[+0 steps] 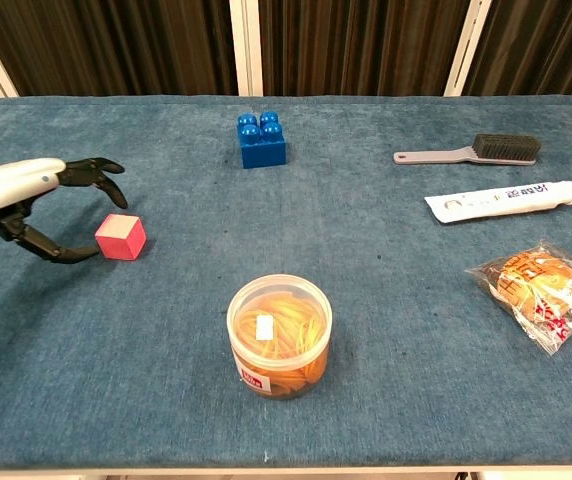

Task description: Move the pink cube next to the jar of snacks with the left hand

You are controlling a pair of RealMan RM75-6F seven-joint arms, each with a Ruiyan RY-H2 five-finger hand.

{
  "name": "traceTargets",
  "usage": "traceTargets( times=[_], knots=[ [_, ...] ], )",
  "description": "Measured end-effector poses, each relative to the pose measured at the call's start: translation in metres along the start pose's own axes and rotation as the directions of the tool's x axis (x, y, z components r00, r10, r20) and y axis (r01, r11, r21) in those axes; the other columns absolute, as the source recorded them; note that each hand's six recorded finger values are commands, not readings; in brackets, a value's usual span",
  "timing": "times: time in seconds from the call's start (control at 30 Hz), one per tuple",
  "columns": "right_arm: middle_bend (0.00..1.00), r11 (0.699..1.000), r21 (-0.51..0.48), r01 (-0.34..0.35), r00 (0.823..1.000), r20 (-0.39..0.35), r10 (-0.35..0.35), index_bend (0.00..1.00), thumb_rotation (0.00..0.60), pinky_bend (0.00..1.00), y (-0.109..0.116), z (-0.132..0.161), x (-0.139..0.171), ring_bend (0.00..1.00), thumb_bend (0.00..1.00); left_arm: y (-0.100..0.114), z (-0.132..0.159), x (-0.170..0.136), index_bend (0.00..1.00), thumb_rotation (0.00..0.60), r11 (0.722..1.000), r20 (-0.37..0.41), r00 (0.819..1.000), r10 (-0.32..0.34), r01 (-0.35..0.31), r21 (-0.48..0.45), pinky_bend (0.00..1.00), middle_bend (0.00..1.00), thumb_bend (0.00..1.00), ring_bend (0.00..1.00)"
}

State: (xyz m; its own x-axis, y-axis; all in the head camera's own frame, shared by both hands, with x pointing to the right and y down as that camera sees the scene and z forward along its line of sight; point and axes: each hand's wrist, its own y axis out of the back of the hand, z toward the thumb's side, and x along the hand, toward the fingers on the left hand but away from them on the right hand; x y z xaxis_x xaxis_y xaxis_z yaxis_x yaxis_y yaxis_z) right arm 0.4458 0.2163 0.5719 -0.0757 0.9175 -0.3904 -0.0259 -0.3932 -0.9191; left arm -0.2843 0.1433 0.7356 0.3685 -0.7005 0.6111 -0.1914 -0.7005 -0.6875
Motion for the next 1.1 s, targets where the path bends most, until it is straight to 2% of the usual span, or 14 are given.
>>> traceTargets(
  times=[0.23, 0.4, 0.6, 0.73, 0.83, 0.97, 1.1],
  knots=[
    [0.0, 1.0, -0.005, 0.005, 1.0, 0.0, -0.005, 0.0, 0.6, 0.0, 0.002, -0.001, 0.0, 0.0, 0.3, -0.006, 0.008, 0.011, 0.41, 0.6, 1.0, 0.009, 1.0, -0.006, 0.006, 0.001, 0.07, 0.08, 0.3, 0.0],
    [0.0, 1.0, -0.014, 0.013, 1.0, 0.0, -0.013, 0.0, 0.6, 0.0, 0.005, -0.003, 0.002, 0.0, 0.3, -0.01, 0.009, 0.016, 0.52, 0.6, 1.0, 0.004, 1.0, -0.001, 0.001, 0.022, 0.07, 0.12, 0.43, 0.0],
    [0.0, 1.0, -0.016, 0.016, 1.0, 0.0, -0.016, 0.0, 0.6, 0.0, 0.005, -0.003, 0.002, 0.0, 0.3, -0.004, 0.016, 0.019, 0.61, 0.6, 0.999, 0.024, 0.999, 0.043, -0.044, 0.022, 0.07, 0.15, 0.59, 0.01],
    [0.0, 1.0, -0.013, 0.012, 1.0, 0.001, -0.012, 0.0, 0.6, 0.0, 0.004, -0.003, 0.001, 0.0, 0.3, 0.004, 0.034, 0.018, 0.63, 0.6, 0.996, 0.083, 0.993, 0.089, -0.089, -0.015, 0.07, 0.15, 0.61, 0.01],
    [0.0, 1.0, -0.028, 0.007, 1.0, 0.0, -0.007, 0.0, 0.6, 0.0, 0.004, -0.002, 0.001, 0.0, 0.28, 0.005, 0.052, 0.017, 0.66, 0.6, 0.996, 0.134, 0.987, 0.094, -0.091, -0.027, 0.07, 0.15, 0.62, 0.01],
    [0.0, 0.997, -0.08, 0.002, 1.0, -0.008, -0.003, 0.0, 0.6, 0.0, 0.007, -0.004, 0.002, 0.0, 0.27, 0.004, 0.072, 0.018, 0.66, 0.6, 0.994, 0.185, 0.977, 0.109, -0.112, 0.007, 0.07, 0.16, 0.62, 0.01],
    [0.0, 0.989, -0.146, 0.008, 1.0, -0.019, -0.011, 0.0, 0.6, 0.0, 0.016, -0.01, 0.006, 0.0, 0.27, -0.006, 0.093, 0.023, 0.66, 0.6, 0.993, 0.227, 0.968, 0.109, -0.116, 0.016, 0.07, 0.16, 0.63, 0.01]
  ],
)
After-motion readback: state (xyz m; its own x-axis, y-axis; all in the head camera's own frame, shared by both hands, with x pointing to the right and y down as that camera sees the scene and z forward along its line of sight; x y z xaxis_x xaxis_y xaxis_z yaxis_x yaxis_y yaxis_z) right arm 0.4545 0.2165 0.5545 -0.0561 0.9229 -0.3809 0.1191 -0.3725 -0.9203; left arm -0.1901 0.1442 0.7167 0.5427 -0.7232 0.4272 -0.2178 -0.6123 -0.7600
